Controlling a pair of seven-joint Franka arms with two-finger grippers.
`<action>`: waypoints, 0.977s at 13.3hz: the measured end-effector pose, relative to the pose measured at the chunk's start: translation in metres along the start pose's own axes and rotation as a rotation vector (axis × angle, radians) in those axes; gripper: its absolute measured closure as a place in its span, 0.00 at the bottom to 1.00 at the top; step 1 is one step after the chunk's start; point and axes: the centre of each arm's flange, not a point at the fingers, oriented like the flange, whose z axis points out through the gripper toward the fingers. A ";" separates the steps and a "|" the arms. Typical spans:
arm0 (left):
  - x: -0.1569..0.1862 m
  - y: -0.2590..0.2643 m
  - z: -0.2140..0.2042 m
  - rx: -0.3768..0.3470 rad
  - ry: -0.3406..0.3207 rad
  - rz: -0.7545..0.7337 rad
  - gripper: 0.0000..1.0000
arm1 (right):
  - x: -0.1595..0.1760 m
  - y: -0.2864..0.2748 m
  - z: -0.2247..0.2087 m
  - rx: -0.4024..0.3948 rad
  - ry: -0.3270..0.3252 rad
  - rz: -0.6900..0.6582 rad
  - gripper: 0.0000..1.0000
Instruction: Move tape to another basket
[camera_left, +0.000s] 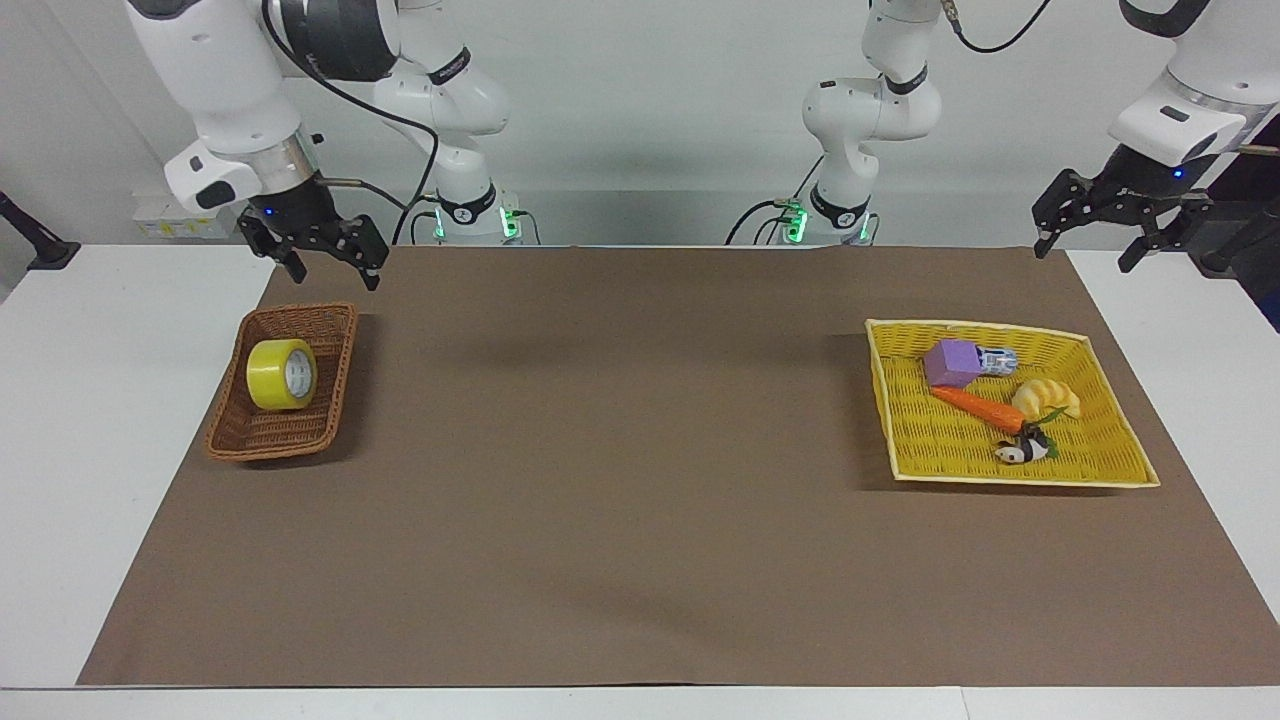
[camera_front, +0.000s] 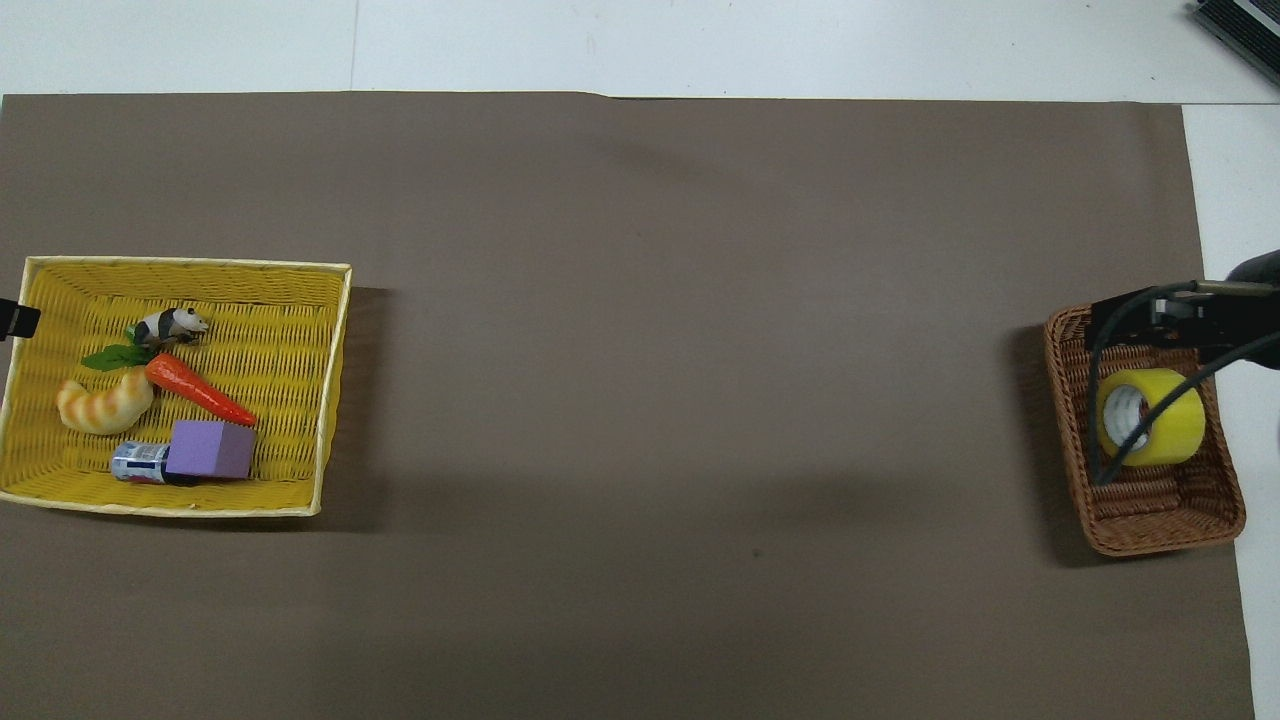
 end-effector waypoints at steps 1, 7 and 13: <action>0.000 0.000 0.000 0.000 0.000 0.000 0.00 | -0.003 0.002 -0.014 0.000 0.003 0.003 0.00; 0.000 0.000 0.000 0.000 0.000 0.000 0.00 | 0.000 0.024 -0.027 0.003 0.021 0.036 0.00; 0.001 0.003 0.000 0.000 0.000 0.006 0.00 | -0.011 0.011 -0.038 0.010 0.001 0.010 0.00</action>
